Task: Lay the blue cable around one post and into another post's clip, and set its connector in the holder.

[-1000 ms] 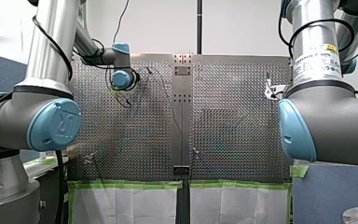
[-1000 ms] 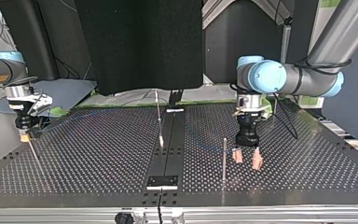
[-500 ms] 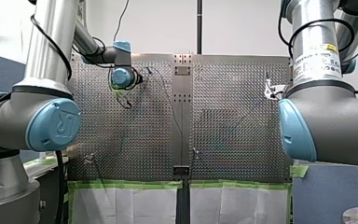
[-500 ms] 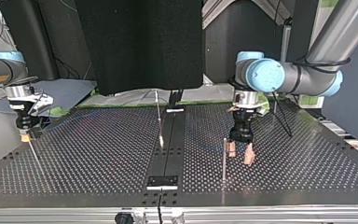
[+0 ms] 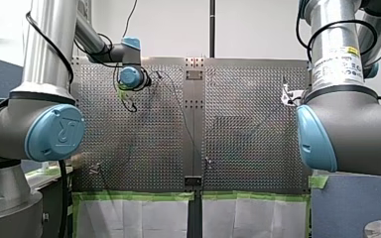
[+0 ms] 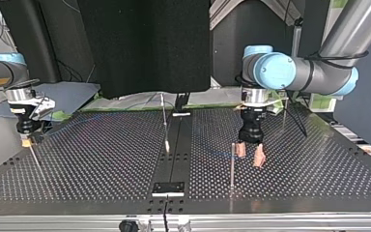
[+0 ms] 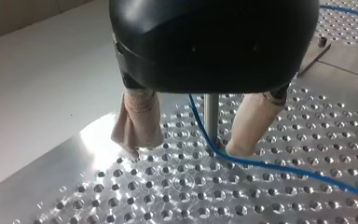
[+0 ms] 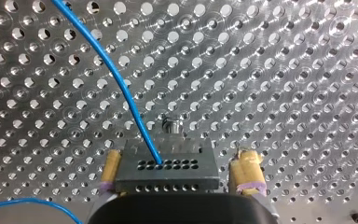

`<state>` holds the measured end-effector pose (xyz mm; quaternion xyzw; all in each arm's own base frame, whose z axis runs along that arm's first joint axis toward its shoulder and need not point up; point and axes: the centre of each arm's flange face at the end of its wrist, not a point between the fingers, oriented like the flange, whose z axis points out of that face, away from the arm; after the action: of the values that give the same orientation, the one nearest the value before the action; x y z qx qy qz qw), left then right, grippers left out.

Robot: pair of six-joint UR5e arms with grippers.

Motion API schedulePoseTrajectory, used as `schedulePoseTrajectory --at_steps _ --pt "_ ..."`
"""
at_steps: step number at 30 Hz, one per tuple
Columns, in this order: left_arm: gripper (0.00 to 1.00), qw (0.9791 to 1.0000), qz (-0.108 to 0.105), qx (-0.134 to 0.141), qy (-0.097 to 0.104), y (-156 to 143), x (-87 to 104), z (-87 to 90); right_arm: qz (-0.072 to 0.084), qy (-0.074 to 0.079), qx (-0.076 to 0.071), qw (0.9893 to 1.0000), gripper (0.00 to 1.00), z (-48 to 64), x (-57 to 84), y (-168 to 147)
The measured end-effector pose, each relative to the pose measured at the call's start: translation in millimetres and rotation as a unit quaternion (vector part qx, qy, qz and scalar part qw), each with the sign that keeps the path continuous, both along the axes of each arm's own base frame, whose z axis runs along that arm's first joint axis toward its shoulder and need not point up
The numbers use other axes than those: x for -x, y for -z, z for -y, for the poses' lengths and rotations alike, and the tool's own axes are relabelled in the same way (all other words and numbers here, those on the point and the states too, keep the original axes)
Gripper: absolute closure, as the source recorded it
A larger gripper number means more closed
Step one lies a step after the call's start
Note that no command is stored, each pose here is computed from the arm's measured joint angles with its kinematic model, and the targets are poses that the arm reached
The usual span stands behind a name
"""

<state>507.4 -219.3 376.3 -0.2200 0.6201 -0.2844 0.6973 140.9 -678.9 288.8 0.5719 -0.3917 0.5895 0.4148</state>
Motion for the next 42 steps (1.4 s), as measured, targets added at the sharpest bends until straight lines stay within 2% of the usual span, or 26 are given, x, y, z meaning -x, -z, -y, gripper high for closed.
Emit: schedulePoseTrajectory --at_steps 10,21,27,31,37,42 --pt "0.0 0.9999 -0.007 -0.009 0.003 9 23.2 -0.5 0.0 0.0 0.0 1.0 0.0 -0.1 0.1 0" --pt "0.0 0.9997 0.018 -0.011 0.011 -17 47.7 1.2 0.0 0.0 -0.001 1.0 0.0 -0.1 0.1 0" --pt "0.0 0.9992 0.016 -0.01 0.035 -16 52.6 6.7 -0.001 0.0 -0.001 1.0 0.0 -0.3 0.0 0" --pt "0.0 0.9984 0.015 -0.025 0.048 -19 57.3 8.6 -0.001 0.0 -0.002 1.0 0.0 -0.4 0.0 0" --pt "0.0 0.9978 0.004 -0.057 0.033 -28 67.5 -0.1 -0.001 0.0 -0.002 1.0 0.0 -0.5 0.0 0" --pt "0.0 0.9961 -0.015 -0.085 0.013 -29 70.7 -9.0 0.0 0.0 -0.002 1.0 0.0 -0.4 0.1 0"
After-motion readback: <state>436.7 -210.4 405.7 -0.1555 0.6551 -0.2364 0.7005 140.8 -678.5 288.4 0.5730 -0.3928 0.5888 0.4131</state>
